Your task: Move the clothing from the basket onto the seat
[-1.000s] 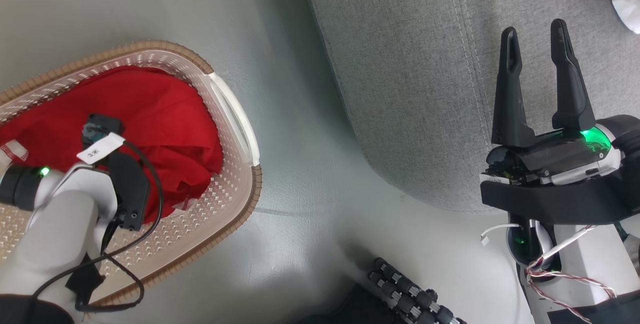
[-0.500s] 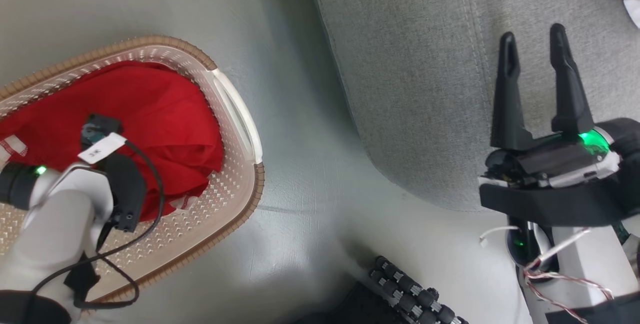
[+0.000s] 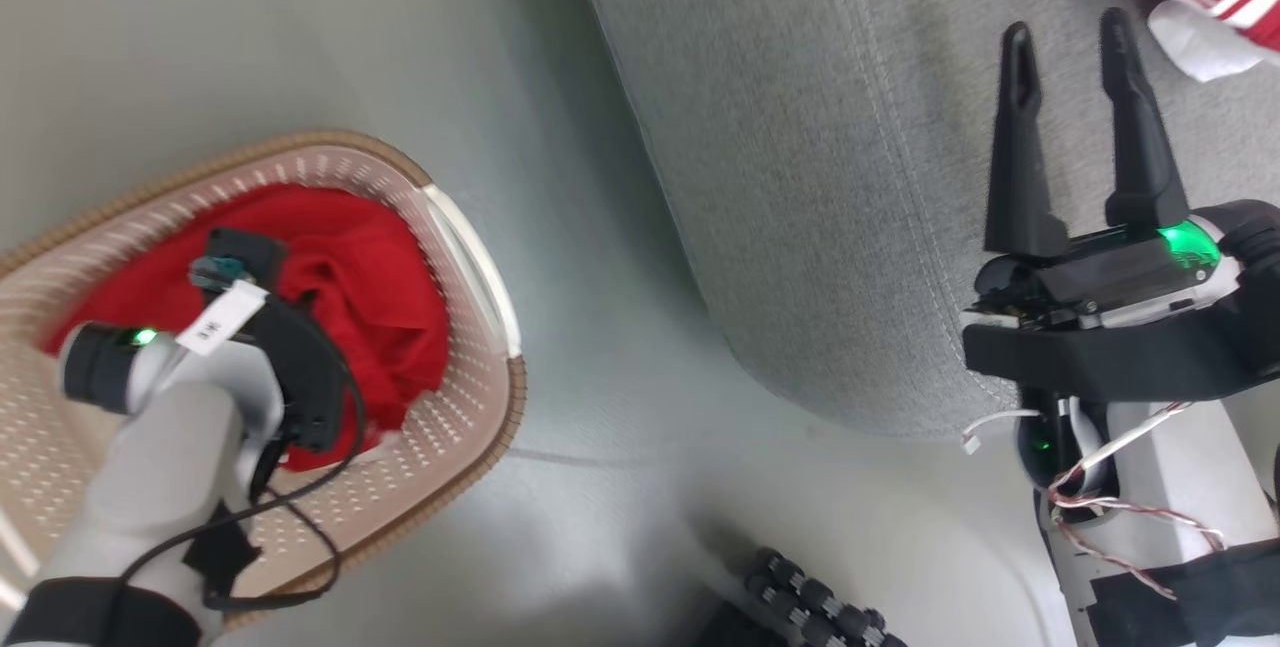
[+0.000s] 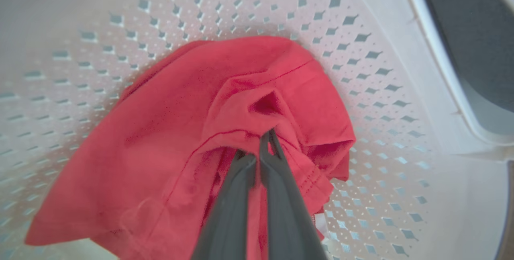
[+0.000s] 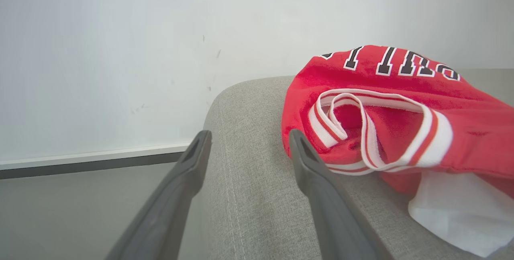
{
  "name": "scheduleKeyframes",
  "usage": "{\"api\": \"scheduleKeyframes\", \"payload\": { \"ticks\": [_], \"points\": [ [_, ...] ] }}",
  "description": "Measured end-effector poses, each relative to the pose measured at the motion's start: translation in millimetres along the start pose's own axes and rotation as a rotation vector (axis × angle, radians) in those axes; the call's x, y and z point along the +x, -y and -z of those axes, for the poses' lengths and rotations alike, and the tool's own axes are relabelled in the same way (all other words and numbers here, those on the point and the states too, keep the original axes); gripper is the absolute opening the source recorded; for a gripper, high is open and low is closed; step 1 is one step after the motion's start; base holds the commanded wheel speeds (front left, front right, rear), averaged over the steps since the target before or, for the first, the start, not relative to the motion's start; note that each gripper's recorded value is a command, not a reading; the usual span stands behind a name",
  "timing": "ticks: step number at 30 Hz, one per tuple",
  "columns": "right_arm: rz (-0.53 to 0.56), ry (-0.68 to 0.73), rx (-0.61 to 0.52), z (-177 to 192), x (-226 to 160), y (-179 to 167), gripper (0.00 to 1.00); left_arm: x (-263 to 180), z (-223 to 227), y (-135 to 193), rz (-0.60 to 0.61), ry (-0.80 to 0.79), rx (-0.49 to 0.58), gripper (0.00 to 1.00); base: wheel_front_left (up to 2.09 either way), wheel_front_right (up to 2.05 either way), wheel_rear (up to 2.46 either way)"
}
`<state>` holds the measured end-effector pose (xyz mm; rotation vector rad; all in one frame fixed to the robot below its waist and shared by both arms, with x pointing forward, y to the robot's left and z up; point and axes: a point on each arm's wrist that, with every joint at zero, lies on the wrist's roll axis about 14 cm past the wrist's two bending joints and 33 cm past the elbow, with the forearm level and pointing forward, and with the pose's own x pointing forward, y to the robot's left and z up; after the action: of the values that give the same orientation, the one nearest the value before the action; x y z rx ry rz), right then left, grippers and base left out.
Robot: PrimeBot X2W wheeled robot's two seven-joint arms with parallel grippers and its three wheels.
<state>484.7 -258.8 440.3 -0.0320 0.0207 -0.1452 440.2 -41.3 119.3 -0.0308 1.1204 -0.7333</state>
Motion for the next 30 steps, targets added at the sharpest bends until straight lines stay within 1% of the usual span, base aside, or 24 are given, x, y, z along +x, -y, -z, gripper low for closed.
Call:
{"api": "scheduleKeyframes", "payload": {
  "ticks": [7,10,11,17,22,24,28,30],
  "points": [
    [0.01,0.064,0.027,-25.2,0.9,4.0,1.0,-29.4,-41.5,14.5,0.01,0.164,-0.02,0.0,0.0,0.0,0.0],
    [0.007,0.087,0.039,-34.3,1.4,4.1,1.0,-45.4,-54.8,17.3,0.001,0.233,-0.027,0.0,0.0,0.0,0.0],
    [0.007,0.087,0.039,-34.3,1.4,4.1,1.0,-45.4,-54.8,17.3,0.001,0.233,-0.027,0.0,0.0,0.0,0.0],
    [-0.01,0.127,0.057,-50.4,1.6,3.5,1.0,-82.6,-87.7,20.6,-0.018,0.388,-0.038,0.0,0.0,0.0,0.0],
    [-0.043,0.161,0.081,-64.2,1.3,-5.4,1.0,-117.0,-103.0,21.3,-0.045,0.499,-0.062,0.0,0.0,0.0,0.0],
    [-0.055,0.169,0.093,-68.2,-0.7,-9.5,1.0,-131.8,-110.0,23.1,-0.054,0.547,-0.056,0.0,0.0,0.0,0.0],
    [-0.085,0.174,0.113,-73.3,-7.1,-17.9,1.0,-160.3,-123.0,36.4,-0.044,0.627,-0.044,0.0,0.0,0.0,0.0],
    [-0.113,0.164,0.127,-72.6,-14.5,-25.3,1.0,-184.6,-136.1,45.1,-0.039,0.697,-0.02,0.0,0.0,0.0,0.0]
  ]
}}
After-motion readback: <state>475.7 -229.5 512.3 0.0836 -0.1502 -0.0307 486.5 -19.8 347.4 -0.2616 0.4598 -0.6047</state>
